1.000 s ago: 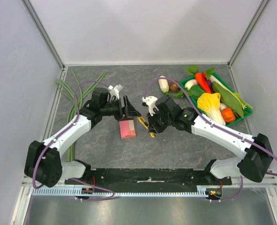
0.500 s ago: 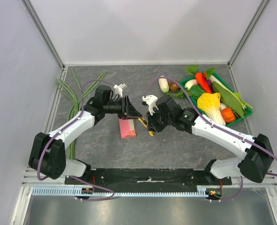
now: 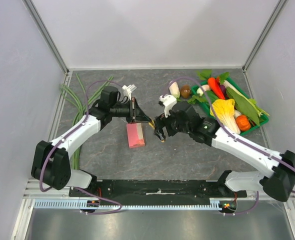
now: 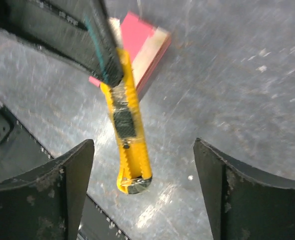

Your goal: Unpack the express box

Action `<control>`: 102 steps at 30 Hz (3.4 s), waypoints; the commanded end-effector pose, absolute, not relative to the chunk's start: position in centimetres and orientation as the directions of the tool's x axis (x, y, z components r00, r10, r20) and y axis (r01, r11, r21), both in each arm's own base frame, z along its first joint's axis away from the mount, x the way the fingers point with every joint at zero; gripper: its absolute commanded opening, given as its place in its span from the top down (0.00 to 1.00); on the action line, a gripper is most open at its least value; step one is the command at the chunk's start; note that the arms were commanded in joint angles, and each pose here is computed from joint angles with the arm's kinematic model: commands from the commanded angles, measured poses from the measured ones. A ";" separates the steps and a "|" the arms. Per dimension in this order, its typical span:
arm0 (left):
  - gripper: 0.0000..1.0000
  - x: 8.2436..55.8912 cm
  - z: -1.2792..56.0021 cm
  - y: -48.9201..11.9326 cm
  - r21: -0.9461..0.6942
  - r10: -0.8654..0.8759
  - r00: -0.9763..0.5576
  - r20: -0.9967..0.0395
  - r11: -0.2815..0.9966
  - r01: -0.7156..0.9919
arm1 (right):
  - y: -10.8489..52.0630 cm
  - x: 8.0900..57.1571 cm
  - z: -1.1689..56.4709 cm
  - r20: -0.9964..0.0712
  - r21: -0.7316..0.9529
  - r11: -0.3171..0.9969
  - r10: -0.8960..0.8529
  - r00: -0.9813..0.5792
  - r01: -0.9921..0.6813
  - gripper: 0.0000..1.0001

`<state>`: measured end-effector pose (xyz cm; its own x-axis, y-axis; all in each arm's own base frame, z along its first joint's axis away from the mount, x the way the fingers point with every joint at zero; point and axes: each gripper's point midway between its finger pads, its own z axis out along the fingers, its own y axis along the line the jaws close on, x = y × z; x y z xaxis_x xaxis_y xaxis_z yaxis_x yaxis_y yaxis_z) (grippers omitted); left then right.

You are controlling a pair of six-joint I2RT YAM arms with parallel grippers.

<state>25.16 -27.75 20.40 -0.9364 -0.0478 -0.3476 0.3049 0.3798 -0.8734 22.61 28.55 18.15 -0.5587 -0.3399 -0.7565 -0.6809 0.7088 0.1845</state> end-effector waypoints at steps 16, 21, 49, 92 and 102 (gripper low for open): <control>0.98 24.5 43.2 -24.7 -0.763 -0.479 -0.616 -0.625 0.210 0.611 | 27.2 24.4 40.7 -0.691 0.683 0.458 0.658 -0.300 -0.569 0.02; 0.98 23.8 44.9 -23.6 -0.841 -0.594 -0.641 -0.487 0.120 0.528 | 28.8 22.3 43.7 -0.653 0.674 0.305 0.673 -0.348 -0.673 0.02; 0.98 21.7 44.2 -22.7 -0.809 -0.716 -0.584 -0.383 -0.046 0.586 | 33.0 21.5 46.0 -0.571 0.713 0.099 0.657 -0.493 -0.694 0.44; 0.20 23.6 34.2 -19.5 -0.746 -0.578 -0.472 -0.666 0.523 0.412 | 31.0 25.6 39.4 -0.734 0.669 0.498 0.556 -0.390 -0.551 1.00; 0.20 26.4 22.0 -16.8 -0.606 -0.433 -0.588 -0.683 0.785 0.126 | 30.7 27.8 33.3 -0.866 0.494 0.745 0.376 -0.329 -0.448 1.00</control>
<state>25.80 -18.61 28.15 -0.5369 -0.5356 -0.6518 0.2297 0.6506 -0.7239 26.79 30.92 33.58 -0.4014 0.4492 -0.7982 -0.4706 0.6465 0.6005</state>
